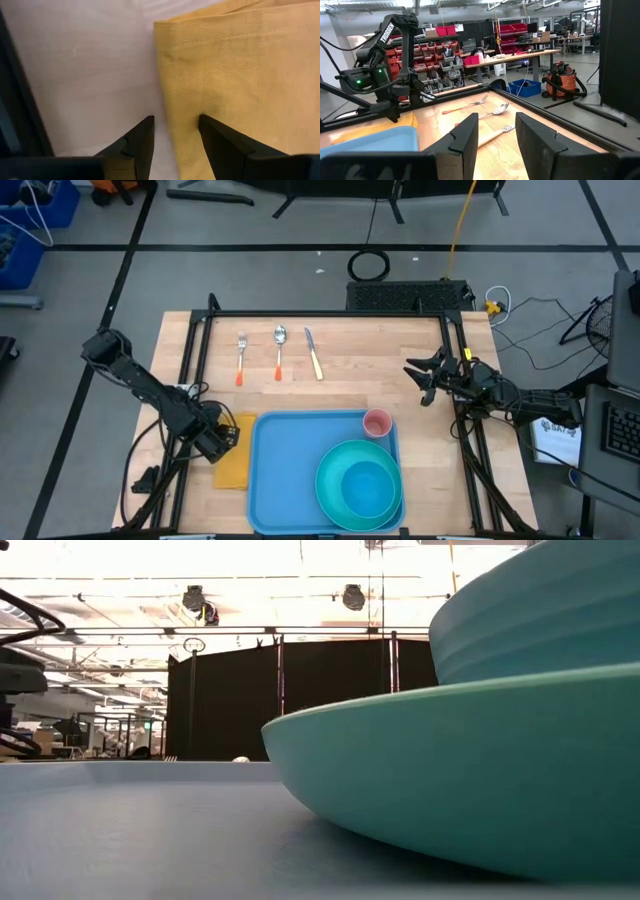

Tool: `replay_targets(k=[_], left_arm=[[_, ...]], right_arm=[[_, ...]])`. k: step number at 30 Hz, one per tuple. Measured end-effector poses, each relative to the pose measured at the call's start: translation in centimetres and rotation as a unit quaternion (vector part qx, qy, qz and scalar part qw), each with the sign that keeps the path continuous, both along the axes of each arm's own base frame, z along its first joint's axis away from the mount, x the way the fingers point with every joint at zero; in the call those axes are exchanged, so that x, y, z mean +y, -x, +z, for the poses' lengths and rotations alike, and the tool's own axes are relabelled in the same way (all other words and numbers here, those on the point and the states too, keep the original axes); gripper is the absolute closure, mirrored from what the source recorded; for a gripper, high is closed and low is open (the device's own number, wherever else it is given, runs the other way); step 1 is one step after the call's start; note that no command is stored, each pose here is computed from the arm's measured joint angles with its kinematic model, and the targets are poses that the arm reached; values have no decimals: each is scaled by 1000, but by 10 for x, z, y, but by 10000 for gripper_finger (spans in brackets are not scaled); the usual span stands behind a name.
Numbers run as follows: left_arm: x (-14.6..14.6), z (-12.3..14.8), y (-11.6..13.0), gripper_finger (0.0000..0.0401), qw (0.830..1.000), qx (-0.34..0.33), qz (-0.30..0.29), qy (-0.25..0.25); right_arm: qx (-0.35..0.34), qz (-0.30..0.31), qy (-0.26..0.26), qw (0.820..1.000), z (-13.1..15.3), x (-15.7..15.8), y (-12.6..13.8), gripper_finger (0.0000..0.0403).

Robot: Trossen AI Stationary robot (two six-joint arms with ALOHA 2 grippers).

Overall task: Set up tray
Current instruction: Put the yellow table napkin on the blue serving tray

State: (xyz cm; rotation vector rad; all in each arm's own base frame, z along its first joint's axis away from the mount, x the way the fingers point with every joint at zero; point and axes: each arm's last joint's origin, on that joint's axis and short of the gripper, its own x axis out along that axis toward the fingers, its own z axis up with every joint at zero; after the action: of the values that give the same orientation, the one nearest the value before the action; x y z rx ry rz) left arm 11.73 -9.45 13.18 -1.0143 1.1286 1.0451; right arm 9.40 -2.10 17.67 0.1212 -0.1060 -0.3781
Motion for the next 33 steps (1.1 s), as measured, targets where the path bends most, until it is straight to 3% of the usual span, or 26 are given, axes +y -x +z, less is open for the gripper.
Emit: replay_targets(k=[10, 15, 21, 25, 29, 33], left_arm=[[-2, 3, -7, 238, 997, -70, -15, -6], [-6, 7, -16, 238, 990, -140, -31, -13], [-6, 7, -16, 242, 989, -140, -48, -21], [-3, 6, -11, 283, 993, -107, -49, -25], [1, 5, -5, 375, 996, -66, -49, -32], [4, 5, 0, 393, 997, -42, -51, -48]], right_arm=[[0, 0, 0, 1000, 0, 0, 0, 280], [0, 0, 0, 1000, 0, 0, 0, 280], [0, 0, 0, 1000, 0, 0, 0, 280], [0, 0, 0, 1000, 0, 0, 0, 280], [0, 0, 0, 1000, 0, 0, 0, 280], [0, 0, 0, 1000, 0, 0, 0, 280]])
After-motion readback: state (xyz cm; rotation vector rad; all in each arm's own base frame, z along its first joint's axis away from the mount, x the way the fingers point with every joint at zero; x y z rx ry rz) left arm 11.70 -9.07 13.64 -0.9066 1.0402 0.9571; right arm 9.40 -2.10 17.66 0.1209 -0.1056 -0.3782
